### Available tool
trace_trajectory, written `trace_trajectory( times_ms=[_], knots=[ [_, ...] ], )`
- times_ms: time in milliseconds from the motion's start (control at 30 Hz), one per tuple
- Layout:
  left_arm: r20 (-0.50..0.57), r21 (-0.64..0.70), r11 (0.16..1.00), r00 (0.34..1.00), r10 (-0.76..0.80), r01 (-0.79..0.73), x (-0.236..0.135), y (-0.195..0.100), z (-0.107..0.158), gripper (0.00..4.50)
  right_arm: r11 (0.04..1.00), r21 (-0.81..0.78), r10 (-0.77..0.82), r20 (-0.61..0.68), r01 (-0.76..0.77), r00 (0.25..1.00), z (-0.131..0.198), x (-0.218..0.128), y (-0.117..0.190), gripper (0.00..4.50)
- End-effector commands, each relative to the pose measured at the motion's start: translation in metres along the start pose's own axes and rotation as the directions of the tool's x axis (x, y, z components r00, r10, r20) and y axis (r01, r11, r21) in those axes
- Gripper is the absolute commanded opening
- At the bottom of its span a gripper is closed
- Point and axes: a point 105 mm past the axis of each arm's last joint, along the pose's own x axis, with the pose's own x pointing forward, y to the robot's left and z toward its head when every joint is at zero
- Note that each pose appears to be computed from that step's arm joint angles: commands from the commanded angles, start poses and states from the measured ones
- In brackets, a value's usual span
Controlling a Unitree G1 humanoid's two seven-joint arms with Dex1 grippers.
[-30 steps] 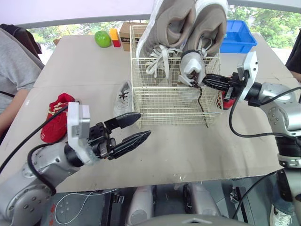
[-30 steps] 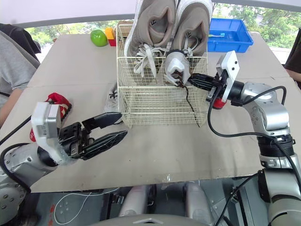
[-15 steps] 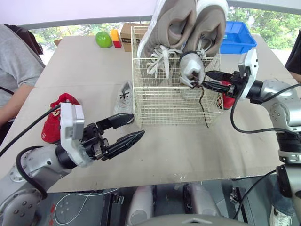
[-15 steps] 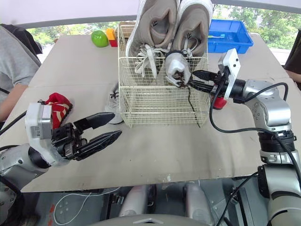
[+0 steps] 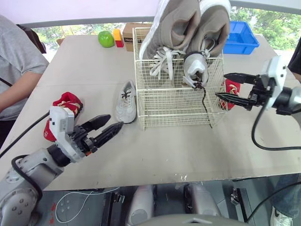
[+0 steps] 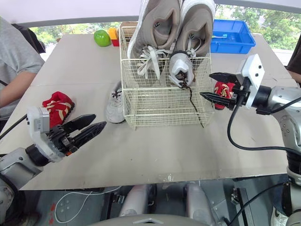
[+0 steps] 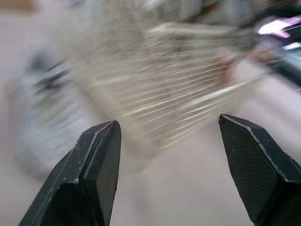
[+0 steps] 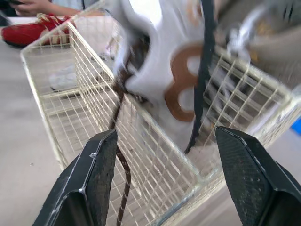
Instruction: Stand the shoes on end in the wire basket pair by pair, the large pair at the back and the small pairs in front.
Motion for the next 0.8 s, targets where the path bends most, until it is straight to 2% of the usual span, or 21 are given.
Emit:
trace_trajectory(
  times_ms=[33,67,100,167,233,400,500,533,633,700,800],
  knots=[
    [-0.118,-0.011,0.99,0.983,0.141,-0.144,0.007,0.032,-0.003,3.6,0.991,-0.019,0.13,0.071,-0.129,0.989,0.027,-0.002,0.03,3.1],
    [-0.142,-0.016,0.988,0.979,0.147,-0.151,0.012,0.04,-0.002,3.6,0.989,-0.028,0.147,0.086,-0.145,0.985,0.03,0.003,0.038,3.63],
    [-0.148,-0.027,0.988,0.978,0.144,-0.149,0.019,0.045,0.001,3.6,0.989,-0.034,0.15,0.101,-0.147,0.984,0.033,0.007,0.045,3.97],
    [-0.177,-0.069,0.984,0.973,0.147,-0.162,0.034,0.058,0.006,3.6,0.984,-0.04,0.175,0.132,-0.171,0.976,0.038,0.014,0.061,4.43],
    [-0.211,-0.091,0.982,0.967,0.14,-0.163,0.048,0.066,0.008,3.6,0.973,-0.038,0.229,0.147,-0.226,0.962,0.042,0.017,0.078,4.43],
    [-0.29,-0.071,0.986,0.949,0.127,-0.154,0.097,0.094,0.021,3.6,0.974,-0.049,0.227,0.128,-0.222,0.966,0.039,0.016,0.095,4.43],
    [-0.418,0.035,0.994,0.902,0.106,-0.1,0.112,0.106,0.005,2.7,0.978,-0.049,0.207,0.114,-0.202,0.972,0.039,0.012,0.101,4.5],
    [-0.431,0.047,0.995,0.897,0.098,-0.087,0.115,0.108,0.003,2.22,0.979,-0.05,0.201,0.111,-0.197,0.973,0.039,0.011,0.103,4.5],
    [-0.454,-0.018,1.0,0.891,-0.018,0.01,0.121,0.1,-0.001,0.76,0.981,-0.049,0.194,0.106,-0.19,0.975,0.04,0.009,0.108,4.5],
    [-0.452,-0.065,0.996,0.888,-0.081,0.058,0.12,0.094,0.002,0.04,0.982,-0.045,0.185,0.105,-0.181,0.977,0.04,0.009,0.108,4.5],
    [-0.422,-0.079,0.994,0.901,-0.1,0.073,0.113,0.093,0.013,0.04,0.984,-0.037,0.176,0.106,-0.173,0.979,0.039,0.008,0.107,4.5]
  ],
)
